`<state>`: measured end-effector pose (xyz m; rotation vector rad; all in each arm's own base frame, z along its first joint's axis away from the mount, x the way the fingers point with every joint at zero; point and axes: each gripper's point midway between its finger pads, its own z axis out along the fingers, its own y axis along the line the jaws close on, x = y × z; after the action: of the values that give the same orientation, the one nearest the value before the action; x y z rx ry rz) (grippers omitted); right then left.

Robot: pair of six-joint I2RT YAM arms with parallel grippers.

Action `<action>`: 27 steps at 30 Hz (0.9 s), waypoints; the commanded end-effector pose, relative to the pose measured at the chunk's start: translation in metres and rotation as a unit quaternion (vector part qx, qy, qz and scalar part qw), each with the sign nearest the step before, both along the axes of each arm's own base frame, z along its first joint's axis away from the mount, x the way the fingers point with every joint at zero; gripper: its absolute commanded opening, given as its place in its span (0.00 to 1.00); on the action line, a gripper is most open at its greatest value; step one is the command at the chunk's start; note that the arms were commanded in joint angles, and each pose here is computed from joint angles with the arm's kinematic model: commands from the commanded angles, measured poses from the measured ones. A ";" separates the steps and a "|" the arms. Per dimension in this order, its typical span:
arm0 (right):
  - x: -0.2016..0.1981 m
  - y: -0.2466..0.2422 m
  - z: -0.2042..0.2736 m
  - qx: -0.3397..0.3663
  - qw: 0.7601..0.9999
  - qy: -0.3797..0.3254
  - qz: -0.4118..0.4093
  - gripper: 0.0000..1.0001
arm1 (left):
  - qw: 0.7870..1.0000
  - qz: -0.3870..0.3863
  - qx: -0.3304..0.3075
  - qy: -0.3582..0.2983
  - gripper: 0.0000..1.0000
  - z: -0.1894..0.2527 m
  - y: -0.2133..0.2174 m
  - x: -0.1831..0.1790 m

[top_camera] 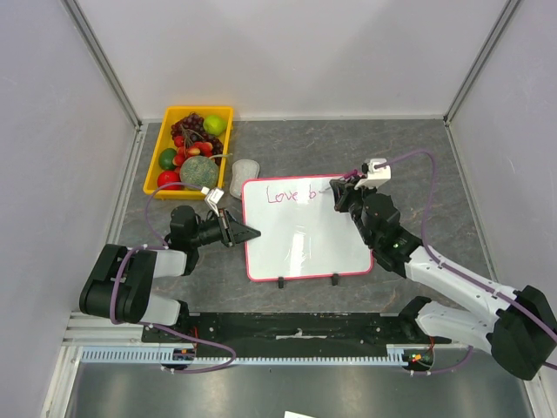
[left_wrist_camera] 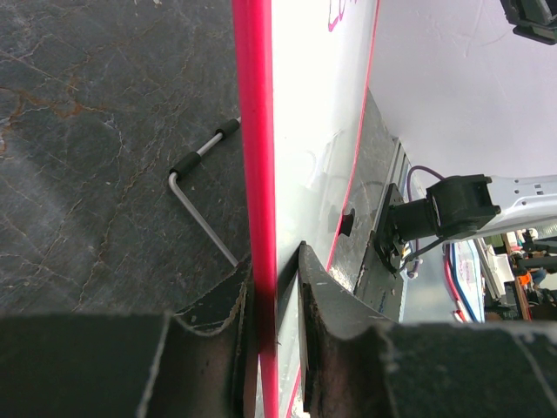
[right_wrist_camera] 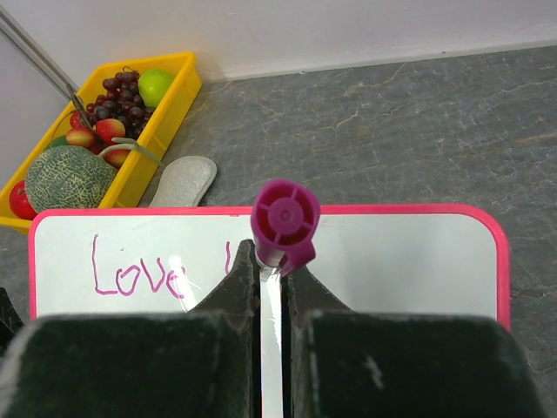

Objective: Write a sentence on the whiteboard
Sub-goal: Write with the whiteboard marker on the whiteboard.

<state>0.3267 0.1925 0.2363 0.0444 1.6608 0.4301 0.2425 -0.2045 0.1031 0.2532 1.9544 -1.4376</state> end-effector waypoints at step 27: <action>-0.007 -0.003 0.049 0.036 0.998 -0.043 0.013 0.00 | 0.999 0.007 0.013 -0.032 0.02 0.000 0.002 0.005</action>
<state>0.3126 0.1885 0.2468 0.0297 1.6445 0.4795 0.2423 -0.2046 0.1031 0.2540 1.9547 -1.4387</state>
